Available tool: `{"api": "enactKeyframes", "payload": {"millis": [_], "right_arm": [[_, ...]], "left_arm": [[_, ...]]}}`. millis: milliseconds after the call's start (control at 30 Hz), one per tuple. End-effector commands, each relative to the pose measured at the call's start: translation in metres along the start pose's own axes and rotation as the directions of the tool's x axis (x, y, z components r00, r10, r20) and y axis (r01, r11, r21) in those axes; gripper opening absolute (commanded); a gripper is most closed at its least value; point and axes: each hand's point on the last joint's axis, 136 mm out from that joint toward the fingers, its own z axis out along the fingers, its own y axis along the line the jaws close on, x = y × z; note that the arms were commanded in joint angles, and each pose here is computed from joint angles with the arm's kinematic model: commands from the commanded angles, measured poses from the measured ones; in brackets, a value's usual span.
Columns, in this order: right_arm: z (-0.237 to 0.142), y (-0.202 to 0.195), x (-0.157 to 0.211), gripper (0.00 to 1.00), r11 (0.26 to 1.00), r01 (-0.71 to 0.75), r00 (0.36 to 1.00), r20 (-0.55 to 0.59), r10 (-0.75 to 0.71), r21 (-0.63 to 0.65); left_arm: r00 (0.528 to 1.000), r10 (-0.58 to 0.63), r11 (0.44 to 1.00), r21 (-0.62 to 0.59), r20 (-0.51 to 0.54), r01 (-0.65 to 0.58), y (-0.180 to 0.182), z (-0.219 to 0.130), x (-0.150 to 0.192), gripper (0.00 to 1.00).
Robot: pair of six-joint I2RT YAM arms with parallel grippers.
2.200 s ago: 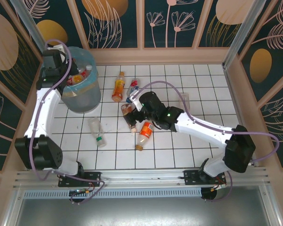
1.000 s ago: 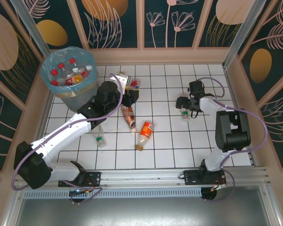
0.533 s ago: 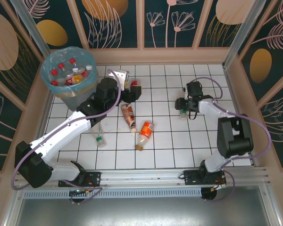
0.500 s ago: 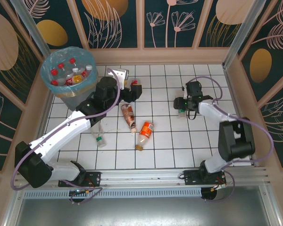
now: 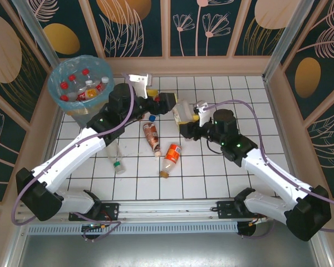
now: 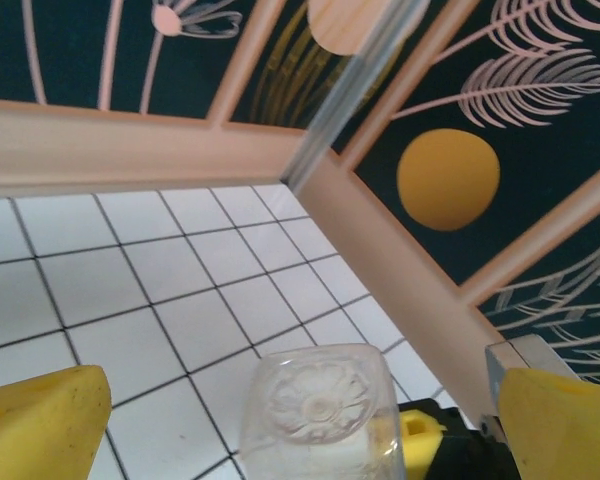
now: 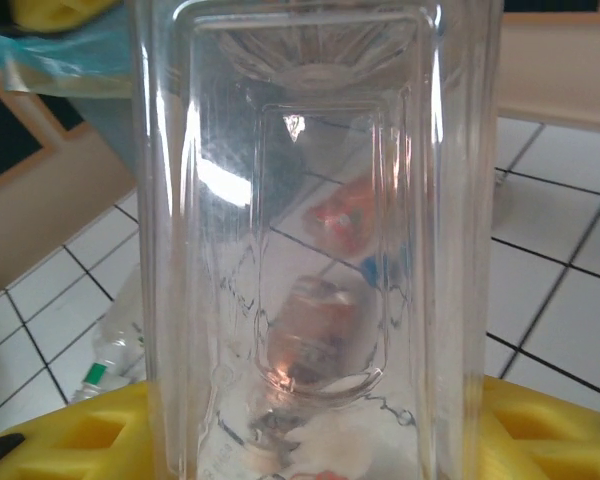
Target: Put the plastic bottles in the bin
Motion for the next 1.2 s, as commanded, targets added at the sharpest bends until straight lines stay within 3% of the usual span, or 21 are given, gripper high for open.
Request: {"api": "enactKeyframes", "payload": {"millis": [0, 100, 200, 433, 533, 700, 800, 900, 1000, 1167], "right_arm": [[-0.007, 0.021, -0.031, 0.55, 0.996, 0.07, 0.99, 0.127, -0.062, -0.059], [-0.004, 0.033, -0.036, 0.55, 0.993, 0.09, 0.987, 0.142, -0.078, -0.082], [-0.002, 0.041, -0.039, 0.55, 0.991, 0.109, 0.984, 0.147, -0.096, -0.083], [0.002, 0.045, -0.036, 0.56, 0.99, 0.13, 0.983, 0.137, -0.12, -0.063], [0.002, 0.042, -0.037, 0.6, 0.992, 0.118, 0.984, 0.137, -0.112, -0.036], [0.001, 0.04, -0.043, 0.82, 0.995, 0.095, 0.984, 0.152, -0.092, -0.012], [-0.001, 0.04, -0.049, 0.98, 0.996, 0.088, 0.982, 0.166, -0.086, -0.005], [-0.004, 0.042, -0.056, 0.99, 0.996, 0.09, 0.979, 0.184, -0.088, -0.002], [-0.007, 0.043, -0.062, 0.99, 0.996, 0.093, 0.974, 0.209, -0.091, 0.001], [-0.01, 0.042, -0.064, 0.99, 0.995, 0.098, 0.97, 0.222, -0.097, 0.01]], "left_arm": [[0.998, -0.039, 0.986, 0.158, -0.048, 0.046, -0.031, 0.003, 0.002, 0.98], [0.991, -0.037, 0.973, 0.223, -0.127, 0.065, -0.038, 0.011, 0.019, 0.97], [0.982, -0.03, 0.976, 0.206, -0.185, 0.068, -0.033, 0.018, 0.03, 0.92], [0.986, -0.018, 0.977, 0.206, -0.166, 0.052, -0.033, 0.015, 0.028, 0.59], [0.989, -0.003, 0.979, 0.2, -0.15, 0.034, -0.035, 0.011, 0.023, 0.54], [0.995, 0.017, 0.988, 0.155, -0.096, -0.001, -0.032, 0.004, 0.008, 0.48], [0.999, 0.042, 0.995, 0.091, -0.019, -0.04, -0.03, -0.006, -0.015, 0.48], [0.989, 0.116, 0.993, -0.014, 0.091, -0.115, -0.028, -0.025, -0.054, 0.47], [0.956, 0.226, 0.961, -0.205, 0.186, -0.187, -0.018, -0.051, -0.1, 0.46], [0.89, 0.328, 0.882, -0.44, 0.316, -0.169, 0.016, -0.109, -0.179, 0.43]]}}
